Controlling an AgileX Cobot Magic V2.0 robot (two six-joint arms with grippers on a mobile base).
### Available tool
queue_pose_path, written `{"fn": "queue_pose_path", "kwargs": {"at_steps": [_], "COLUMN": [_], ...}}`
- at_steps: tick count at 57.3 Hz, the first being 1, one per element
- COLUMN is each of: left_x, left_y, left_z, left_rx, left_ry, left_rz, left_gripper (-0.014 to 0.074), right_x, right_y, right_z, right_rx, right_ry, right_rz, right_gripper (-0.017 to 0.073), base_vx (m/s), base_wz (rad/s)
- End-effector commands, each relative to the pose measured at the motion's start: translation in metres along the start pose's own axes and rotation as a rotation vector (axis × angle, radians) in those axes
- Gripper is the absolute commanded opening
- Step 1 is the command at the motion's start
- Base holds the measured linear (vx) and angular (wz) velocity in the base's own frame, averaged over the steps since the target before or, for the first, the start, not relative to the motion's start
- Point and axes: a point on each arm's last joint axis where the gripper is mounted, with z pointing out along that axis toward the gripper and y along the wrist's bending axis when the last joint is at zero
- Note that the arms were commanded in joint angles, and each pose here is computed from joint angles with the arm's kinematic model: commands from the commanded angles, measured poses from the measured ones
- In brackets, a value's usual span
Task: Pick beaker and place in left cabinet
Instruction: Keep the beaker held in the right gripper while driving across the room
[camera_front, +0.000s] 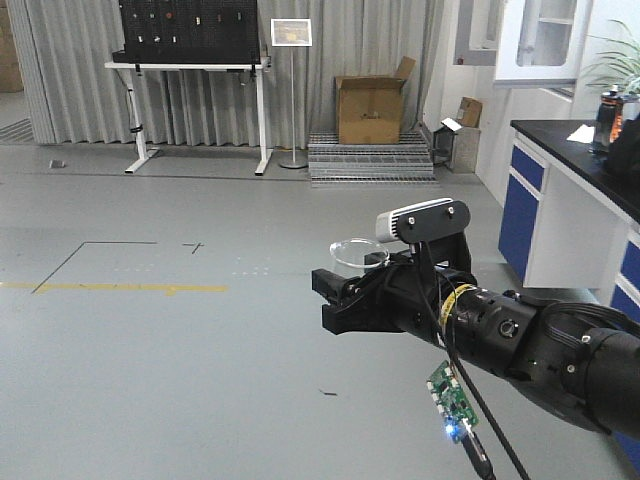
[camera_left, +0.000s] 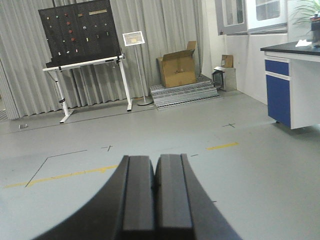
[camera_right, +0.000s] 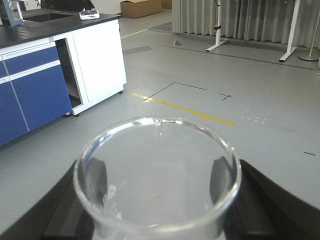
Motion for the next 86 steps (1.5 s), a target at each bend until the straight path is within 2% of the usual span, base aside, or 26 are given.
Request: {"fn": "queue_pose_path", "kwargs": {"at_steps": [1, 86], "left_x": [-0.0034, -0.0034], "left_y": [0.0001, 0.0001], "left_z": [-0.0013, -0.0013], "left_rx": [-0.008, -0.008], "left_ry": [-0.086, -0.086], "left_rz": [-0.006, -0.006], "left_gripper": [0.0001, 0.0001], "right_x": [-0.0292, -0.0292], "right_y": [0.0035, 0.0033], "right_z": [-0.0115, -0.0115], "right_rx": [-0.031, -0.032], "right_ry": [-0.119, -0.121], "right_rz": [-0.004, -0.004], "right_gripper": [-0.0001, -0.0001], "base_vx": [0.53, 0.6], "base_wz": [0.08, 0.0]}}
